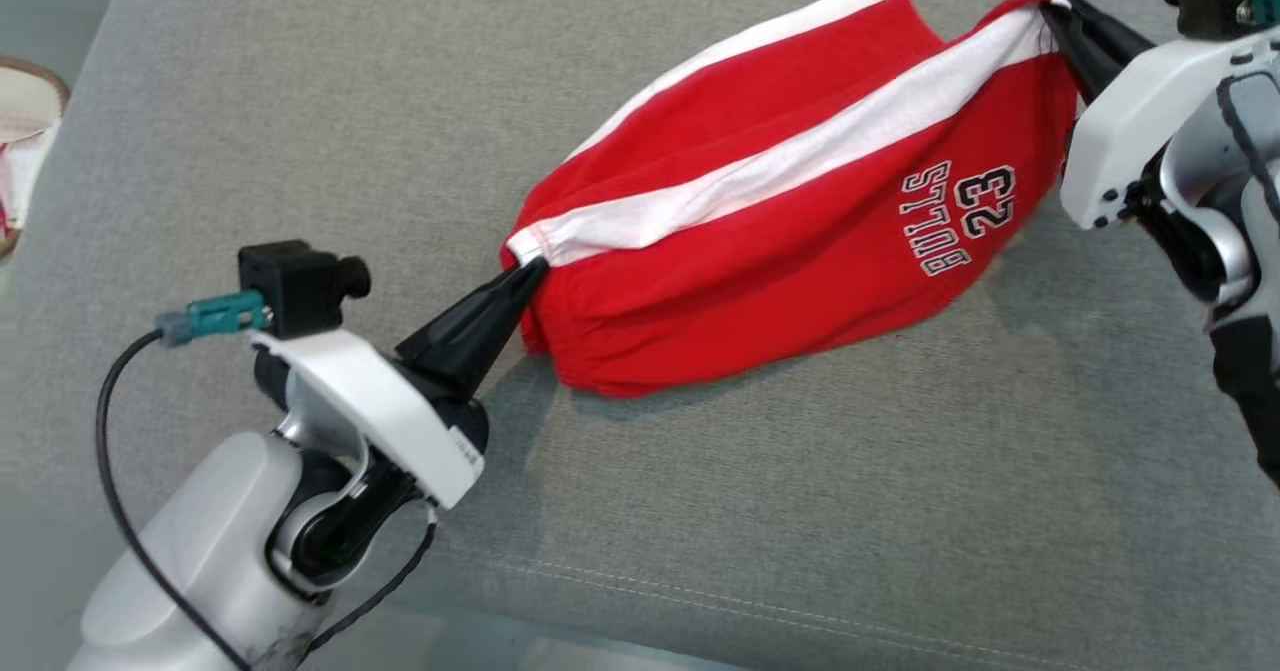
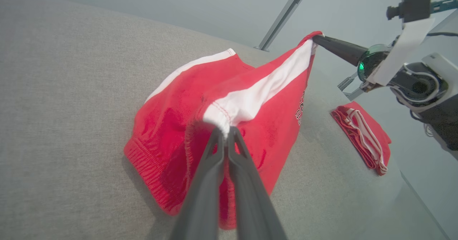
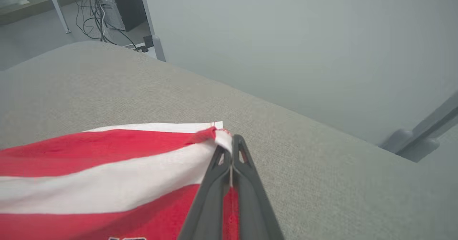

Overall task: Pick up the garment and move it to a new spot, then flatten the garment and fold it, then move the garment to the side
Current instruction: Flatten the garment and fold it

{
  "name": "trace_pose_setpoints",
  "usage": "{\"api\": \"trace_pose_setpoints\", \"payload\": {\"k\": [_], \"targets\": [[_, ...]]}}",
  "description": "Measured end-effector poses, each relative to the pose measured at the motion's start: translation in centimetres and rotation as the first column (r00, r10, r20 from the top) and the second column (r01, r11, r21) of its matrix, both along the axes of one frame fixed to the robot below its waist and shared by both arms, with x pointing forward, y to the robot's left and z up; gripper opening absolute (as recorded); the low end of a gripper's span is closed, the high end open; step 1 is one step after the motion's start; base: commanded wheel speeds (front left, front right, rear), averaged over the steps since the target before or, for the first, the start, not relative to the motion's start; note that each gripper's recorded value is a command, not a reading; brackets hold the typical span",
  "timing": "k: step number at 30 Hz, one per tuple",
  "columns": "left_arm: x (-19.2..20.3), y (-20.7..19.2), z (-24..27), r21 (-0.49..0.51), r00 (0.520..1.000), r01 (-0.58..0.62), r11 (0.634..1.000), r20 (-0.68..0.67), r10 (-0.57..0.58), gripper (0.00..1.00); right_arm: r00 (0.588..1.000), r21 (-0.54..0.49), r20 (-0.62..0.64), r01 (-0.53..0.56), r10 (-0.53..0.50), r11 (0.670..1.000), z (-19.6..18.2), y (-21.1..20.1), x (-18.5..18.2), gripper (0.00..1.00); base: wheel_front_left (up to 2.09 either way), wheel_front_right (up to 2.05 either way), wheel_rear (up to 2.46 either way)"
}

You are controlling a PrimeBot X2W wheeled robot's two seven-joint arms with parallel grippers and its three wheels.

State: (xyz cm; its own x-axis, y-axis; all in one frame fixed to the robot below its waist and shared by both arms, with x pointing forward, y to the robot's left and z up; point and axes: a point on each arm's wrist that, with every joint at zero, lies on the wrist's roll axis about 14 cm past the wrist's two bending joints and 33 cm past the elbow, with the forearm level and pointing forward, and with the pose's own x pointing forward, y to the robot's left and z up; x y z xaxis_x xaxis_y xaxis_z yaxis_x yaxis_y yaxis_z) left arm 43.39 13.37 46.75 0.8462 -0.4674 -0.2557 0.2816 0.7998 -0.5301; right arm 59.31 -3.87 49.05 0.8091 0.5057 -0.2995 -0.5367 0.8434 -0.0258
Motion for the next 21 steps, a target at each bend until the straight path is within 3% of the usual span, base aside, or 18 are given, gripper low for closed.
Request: {"api": "trace_pose_setpoints", "payload": {"k": [10, 17, 18, 19, 20, 21], "targets": [[2.1, 0.8, -1.5, -0.036, 0.996, -0.088, 0.995, -0.035, 0.087, 0.0, 0.994, -0.03, -0.033, -0.101, 0.1, 0.994, -3.5, 5.6, 4.1, 0.0, 0.0, 0.0, 0.0], [2.5, 2.1, -2.9, -0.017, 0.989, -0.14, 0.99, -0.054, 0.139, 0.0, 0.994, -0.024, -0.054, -0.102, 0.1, 0.995, -5.2, 6.5, 5.2, 0.0, 0.0, 0.0, 0.0], [2.5, 2.0, -2.9, -0.021, 0.989, -0.142, 0.99, -0.054, 0.14, 0.0, 0.994, -0.016, -0.058, -0.099, 0.098, 0.995, -5.3, 6.5, 5.2, 0.15, 0.0, 0.0, 0.0], [2.4, 1.9, -3.0, -0.022, 0.989, -0.136, 0.99, -0.06, 0.135, 0.06, 0.994, -0.005, -0.061, -0.096, 0.095, 0.995, -5.4, 6.6, 5.2, 0.66, 0.0, 0.0, 0.0], [2.4, 1.7, -3.1, -0.02, 0.99, -0.133, 0.991, -0.057, 0.132, 0.96, 0.993, 0.001, -0.067, -0.096, 0.096, 0.995, -5.6, 6.7, 5.0, 1.0, 0.0, 0.0, 0.0], [2.5, 1.7, -3.0, -0.02, 0.989, -0.138, 0.99, -0.046, 0.137, 1.0, 0.993, 0.006, -0.064, -0.1, 0.1, 0.995, -5.6, 6.9, 4.9, 1.0, 0.0, 0.0, 0.0]]}}
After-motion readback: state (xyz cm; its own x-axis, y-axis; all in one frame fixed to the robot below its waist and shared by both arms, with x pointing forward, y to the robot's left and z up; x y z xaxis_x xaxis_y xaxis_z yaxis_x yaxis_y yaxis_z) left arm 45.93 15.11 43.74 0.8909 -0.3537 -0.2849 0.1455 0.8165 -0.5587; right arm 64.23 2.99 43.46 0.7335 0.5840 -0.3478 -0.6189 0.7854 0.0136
